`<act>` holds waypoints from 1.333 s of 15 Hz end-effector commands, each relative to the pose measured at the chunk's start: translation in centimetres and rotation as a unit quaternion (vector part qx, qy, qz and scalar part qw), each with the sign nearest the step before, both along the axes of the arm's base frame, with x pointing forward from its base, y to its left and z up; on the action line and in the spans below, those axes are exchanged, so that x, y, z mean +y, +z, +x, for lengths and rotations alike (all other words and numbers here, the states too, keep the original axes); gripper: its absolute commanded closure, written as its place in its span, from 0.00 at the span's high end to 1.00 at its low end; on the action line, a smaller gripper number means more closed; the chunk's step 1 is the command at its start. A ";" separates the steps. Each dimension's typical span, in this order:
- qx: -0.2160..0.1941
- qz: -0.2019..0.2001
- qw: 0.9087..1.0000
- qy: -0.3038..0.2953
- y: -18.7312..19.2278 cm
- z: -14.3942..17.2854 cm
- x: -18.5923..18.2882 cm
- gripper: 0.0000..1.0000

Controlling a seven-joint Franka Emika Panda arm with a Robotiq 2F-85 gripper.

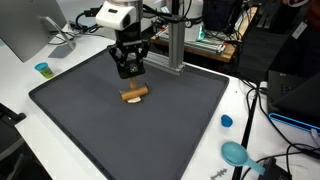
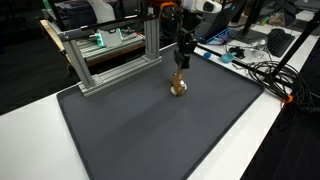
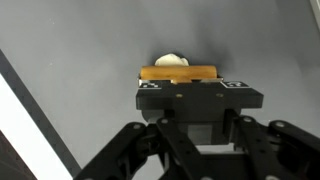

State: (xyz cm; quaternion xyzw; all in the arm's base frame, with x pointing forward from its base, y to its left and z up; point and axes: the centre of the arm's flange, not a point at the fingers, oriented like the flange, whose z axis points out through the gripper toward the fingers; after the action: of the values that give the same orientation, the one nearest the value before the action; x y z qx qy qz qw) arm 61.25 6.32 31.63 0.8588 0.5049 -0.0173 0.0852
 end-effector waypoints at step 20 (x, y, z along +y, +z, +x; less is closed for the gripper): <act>0.004 0.012 0.995 -0.101 1.2 -2.2 -6.7 0.22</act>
State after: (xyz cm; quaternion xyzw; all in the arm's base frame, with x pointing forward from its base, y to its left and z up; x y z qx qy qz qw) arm 61.29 0.67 30.35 0.8967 0.4240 -0.0937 0.0859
